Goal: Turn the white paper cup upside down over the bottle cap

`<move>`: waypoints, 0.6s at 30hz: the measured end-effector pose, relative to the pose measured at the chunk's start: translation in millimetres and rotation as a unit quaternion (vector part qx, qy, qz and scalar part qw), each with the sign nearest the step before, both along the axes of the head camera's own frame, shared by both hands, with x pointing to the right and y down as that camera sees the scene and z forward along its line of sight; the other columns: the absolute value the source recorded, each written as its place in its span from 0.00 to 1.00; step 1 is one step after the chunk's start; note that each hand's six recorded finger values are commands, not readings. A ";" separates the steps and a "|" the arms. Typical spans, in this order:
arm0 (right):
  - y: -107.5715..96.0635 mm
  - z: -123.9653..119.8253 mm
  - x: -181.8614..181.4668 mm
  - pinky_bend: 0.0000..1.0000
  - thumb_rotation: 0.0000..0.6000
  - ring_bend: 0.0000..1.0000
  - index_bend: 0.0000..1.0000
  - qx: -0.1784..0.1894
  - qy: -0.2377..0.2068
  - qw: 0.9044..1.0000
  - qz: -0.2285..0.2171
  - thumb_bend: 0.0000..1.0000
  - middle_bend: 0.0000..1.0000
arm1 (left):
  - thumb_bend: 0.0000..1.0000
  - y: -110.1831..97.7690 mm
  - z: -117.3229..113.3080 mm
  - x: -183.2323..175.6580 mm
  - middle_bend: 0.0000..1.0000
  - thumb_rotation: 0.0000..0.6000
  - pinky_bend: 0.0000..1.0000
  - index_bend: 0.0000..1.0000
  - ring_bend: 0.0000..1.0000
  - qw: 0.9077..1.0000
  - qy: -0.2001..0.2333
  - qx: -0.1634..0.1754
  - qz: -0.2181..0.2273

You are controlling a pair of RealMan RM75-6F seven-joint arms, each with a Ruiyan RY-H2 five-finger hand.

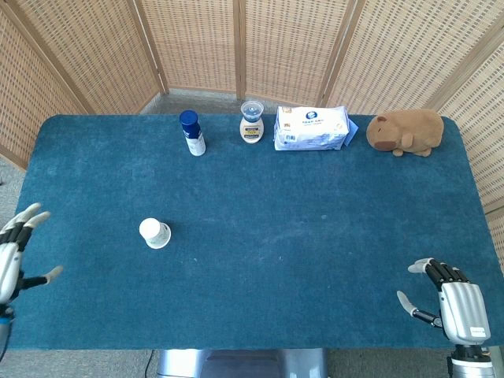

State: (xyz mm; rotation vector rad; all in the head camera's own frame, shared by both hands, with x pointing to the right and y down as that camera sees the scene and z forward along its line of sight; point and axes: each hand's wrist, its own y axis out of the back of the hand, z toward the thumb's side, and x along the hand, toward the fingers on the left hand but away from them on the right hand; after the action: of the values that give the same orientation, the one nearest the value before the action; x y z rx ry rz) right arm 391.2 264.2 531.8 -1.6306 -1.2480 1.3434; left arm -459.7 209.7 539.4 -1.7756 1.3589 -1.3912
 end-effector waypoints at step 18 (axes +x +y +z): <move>4.7 -1.6 1.4 0.37 0.70 0.39 0.40 -0.004 -0.003 1.000 -0.002 0.32 0.37 | 0.13 58.5 -26.3 -7.2 0.10 1.00 0.09 0.16 0.00 0.995 -0.093 0.003 0.043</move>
State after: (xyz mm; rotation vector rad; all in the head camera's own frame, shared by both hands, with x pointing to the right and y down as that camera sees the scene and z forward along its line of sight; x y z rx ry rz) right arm 392.5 268.9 530.2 -1.6431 -1.2440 1.3426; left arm -466.9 268.3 513.1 -1.6351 1.1751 -1.4635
